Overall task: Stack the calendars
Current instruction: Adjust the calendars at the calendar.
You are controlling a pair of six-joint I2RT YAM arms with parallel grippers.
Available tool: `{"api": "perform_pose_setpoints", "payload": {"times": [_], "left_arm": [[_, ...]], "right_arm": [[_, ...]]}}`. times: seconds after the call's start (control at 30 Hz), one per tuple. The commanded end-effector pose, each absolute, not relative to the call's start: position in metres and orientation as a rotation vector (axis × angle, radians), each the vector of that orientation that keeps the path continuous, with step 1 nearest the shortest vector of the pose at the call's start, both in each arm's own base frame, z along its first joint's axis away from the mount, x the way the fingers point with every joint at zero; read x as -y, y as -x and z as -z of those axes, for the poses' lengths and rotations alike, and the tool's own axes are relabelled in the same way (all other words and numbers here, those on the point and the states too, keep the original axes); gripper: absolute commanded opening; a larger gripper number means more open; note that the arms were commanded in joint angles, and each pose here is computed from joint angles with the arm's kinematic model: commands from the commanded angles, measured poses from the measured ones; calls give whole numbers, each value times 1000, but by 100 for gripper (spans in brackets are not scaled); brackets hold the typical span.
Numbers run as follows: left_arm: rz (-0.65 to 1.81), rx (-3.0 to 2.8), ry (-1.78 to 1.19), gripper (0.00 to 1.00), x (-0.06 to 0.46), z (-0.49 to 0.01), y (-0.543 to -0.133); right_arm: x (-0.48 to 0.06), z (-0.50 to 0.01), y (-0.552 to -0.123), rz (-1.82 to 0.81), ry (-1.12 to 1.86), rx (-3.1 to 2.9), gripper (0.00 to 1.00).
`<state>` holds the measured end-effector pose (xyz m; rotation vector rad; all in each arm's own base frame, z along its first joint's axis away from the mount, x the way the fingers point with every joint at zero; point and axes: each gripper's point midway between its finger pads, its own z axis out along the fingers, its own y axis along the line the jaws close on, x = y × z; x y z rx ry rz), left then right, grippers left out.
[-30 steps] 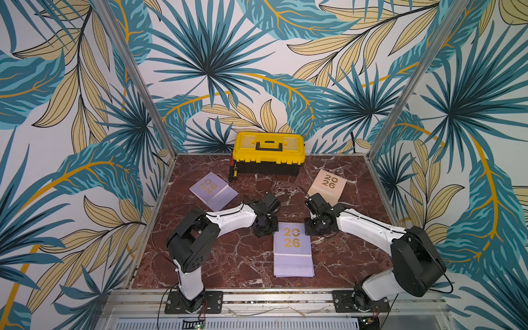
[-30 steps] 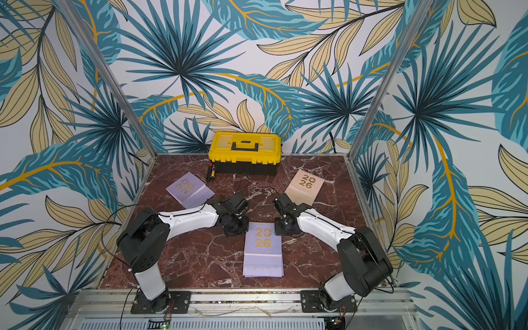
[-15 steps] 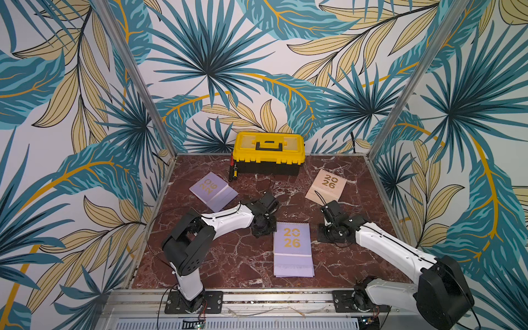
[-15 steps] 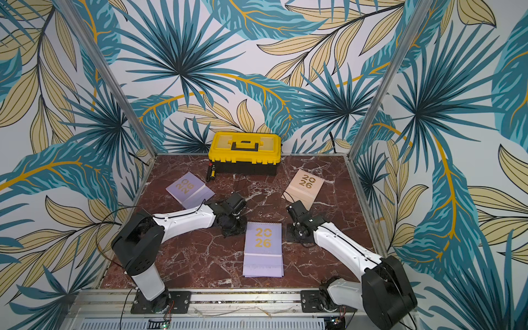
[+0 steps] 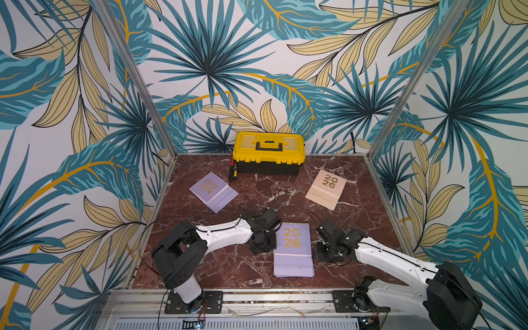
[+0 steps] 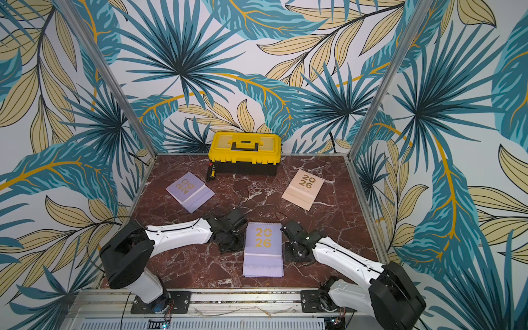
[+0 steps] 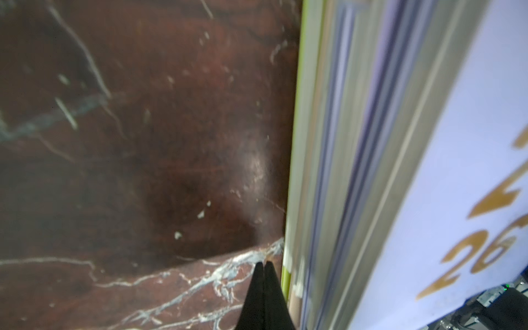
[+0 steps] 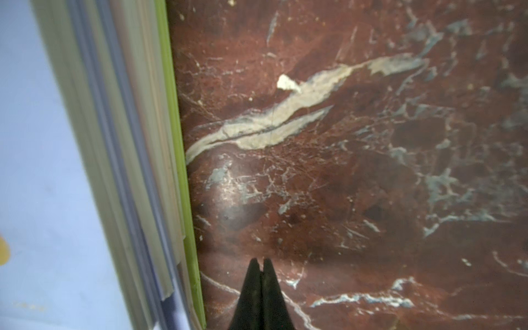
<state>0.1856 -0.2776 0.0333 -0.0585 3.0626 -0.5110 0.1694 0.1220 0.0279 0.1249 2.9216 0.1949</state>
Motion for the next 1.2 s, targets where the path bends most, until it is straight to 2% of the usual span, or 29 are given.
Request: {"api": "perform_pose_setpoints", "payload": {"times": [0.0, 0.2, 0.5, 1.17], "left_arm": [[493, -3066, 104, 0, 272, -33, -175], [596, -3111, 113, 0, 285, -22, -152], [649, -3119, 98, 0, 294, -23, -143], [656, -3125, 90, 0, 298, -21, -141]], "right_arm": [[-123, -21, -165, -199, -162, -2925, 2], [-134, -16, -156, -236, -143, -2931, 2], [-141, -18, -153, -288, -131, -2917, 1], [-157, -16, -152, -405, -114, -2916, 1]]}}
